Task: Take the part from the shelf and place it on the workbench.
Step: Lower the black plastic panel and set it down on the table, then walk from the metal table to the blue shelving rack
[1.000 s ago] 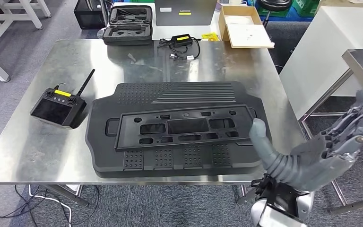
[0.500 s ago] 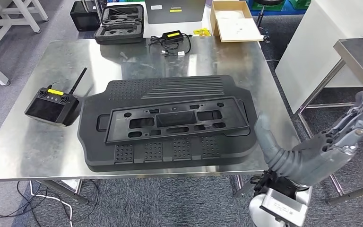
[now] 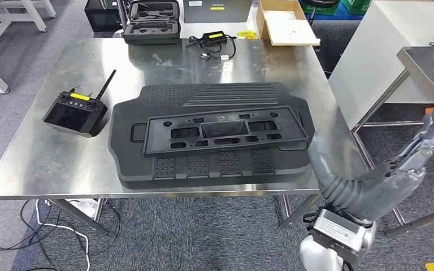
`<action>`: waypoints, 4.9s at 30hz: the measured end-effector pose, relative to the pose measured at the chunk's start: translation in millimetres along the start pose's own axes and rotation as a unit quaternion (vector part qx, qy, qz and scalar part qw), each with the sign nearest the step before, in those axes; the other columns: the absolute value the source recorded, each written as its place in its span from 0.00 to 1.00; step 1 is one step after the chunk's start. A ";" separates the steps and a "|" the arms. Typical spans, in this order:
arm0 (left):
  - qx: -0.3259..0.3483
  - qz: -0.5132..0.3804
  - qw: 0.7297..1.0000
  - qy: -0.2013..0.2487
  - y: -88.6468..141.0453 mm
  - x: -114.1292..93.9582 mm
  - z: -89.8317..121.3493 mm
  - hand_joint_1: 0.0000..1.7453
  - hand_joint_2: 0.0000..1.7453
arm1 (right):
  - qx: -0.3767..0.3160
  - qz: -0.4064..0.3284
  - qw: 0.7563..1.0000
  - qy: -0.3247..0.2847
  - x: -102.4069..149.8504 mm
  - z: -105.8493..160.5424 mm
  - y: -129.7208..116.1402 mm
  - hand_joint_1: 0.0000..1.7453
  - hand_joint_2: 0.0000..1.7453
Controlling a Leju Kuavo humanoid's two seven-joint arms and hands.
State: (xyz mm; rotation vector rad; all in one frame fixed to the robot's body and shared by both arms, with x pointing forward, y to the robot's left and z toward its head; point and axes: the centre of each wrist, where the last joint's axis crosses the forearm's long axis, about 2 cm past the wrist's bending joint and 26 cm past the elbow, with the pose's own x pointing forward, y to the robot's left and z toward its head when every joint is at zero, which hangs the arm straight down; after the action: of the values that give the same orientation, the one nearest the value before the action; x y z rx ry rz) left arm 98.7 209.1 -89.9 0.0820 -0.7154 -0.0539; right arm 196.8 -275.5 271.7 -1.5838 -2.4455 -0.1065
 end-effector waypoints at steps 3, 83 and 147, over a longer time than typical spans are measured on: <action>0.000 0.000 1.000 0.000 -0.4 0.3 -0.1 0.00 0.00 | 0.000 0.000 1.000 0.000 -0.1 0.0 0.0 0.00 1.00; 0.027 0.035 0.999 0.020 1.6 -14.8 7.0 0.00 0.00 | 0.216 0.234 0.886 0.338 -92.9 97.1 -20.3 0.00 1.00; 0.013 0.019 0.999 0.038 0.9 -7.7 3.2 0.00 0.00 | 0.472 0.182 0.490 0.709 -87.5 346.8 -78.1 0.00 0.75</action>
State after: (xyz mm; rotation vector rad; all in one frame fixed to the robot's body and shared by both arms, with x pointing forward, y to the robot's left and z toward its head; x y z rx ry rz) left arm 90.8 210.4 -92.4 0.0957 -0.6409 -0.0048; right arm 108.6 -322.7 -80.4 -0.6963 -0.5103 0.0281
